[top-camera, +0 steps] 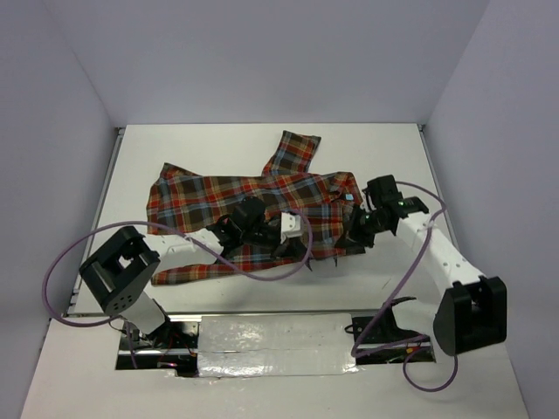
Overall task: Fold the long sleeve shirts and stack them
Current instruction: Fold the shirt
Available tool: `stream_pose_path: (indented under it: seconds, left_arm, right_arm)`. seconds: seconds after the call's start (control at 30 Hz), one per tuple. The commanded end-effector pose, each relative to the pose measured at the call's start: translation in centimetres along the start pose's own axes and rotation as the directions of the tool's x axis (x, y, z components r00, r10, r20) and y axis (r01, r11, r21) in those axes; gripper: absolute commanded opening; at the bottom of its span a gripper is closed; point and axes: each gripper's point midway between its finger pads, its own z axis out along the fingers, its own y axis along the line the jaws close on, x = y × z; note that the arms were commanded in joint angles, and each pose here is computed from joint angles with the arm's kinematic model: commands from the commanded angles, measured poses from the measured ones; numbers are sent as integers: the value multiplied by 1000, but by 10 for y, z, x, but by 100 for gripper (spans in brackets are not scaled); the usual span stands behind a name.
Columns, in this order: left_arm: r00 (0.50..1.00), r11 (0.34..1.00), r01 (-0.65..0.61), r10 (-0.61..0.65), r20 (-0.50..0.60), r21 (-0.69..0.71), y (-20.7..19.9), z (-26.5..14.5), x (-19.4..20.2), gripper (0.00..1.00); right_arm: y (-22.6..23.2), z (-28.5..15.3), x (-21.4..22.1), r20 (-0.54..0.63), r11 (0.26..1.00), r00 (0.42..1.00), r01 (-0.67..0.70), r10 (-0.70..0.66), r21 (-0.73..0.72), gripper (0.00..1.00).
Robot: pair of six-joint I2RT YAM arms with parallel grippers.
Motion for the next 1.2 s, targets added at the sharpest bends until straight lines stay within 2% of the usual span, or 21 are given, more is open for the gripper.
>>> stream_pose_path:
  seconds: [0.0, 0.13, 0.37, 0.57, 0.63, 0.7, 0.73, 0.8, 0.87, 1.0, 1.17]
  left_arm:
    - [989, 989, 130, -125, 79, -67, 24, -3, -19, 0]
    - [974, 965, 197, -173, 146, -170, 57, -8, -30, 0]
    - [942, 890, 328, -280, 186, -317, 101, -12, -12, 0]
    - [923, 845, 377, -309, 228, -379, 125, -14, -2, 0]
    - [919, 838, 389, -324, 225, -383, 130, -12, 4, 2]
    - [917, 832, 394, -327, 227, -392, 135, -13, 5, 6]
    - [914, 816, 403, -335, 230, -413, 141, -14, 10, 12]
    - [908, 787, 418, -341, 244, -454, 154, -21, 15, 18]
    - [904, 752, 426, -337, 261, -503, 169, -27, 15, 22]
    - [901, 706, 434, -326, 286, -560, 190, -38, 14, 42]
    - [893, 699, 446, -306, 330, -559, 201, -36, 3, 49]
  right_arm:
    - [13, 1, -42, 94, 997, 993, 76, -75, -5, 0]
    - [18, 19, -65, 55, 997, 995, 82, -82, -2, 0]
    - [26, 26, -105, 63, 997, 995, 82, -82, 15, 4]
    - [18, 34, -107, 31, 998, 998, 59, -59, 24, 9]
    - [14, 40, -106, 13, 999, 999, 46, -47, 27, 15]
    - [14, 43, -109, 10, 999, 999, 37, -37, 22, 29]
    - [18, 43, -112, 12, 999, 999, 38, -38, 8, 38]
    - [22, 47, -119, 15, 1000, 999, 28, -28, -6, 43]
    - [30, 49, -131, 26, 999, 999, 25, -24, -24, 45]
    - [41, 51, -148, 38, 998, 999, 1, 1, -63, 47]
    - [55, 51, -161, 49, 991, 998, -33, 40, -128, 47]
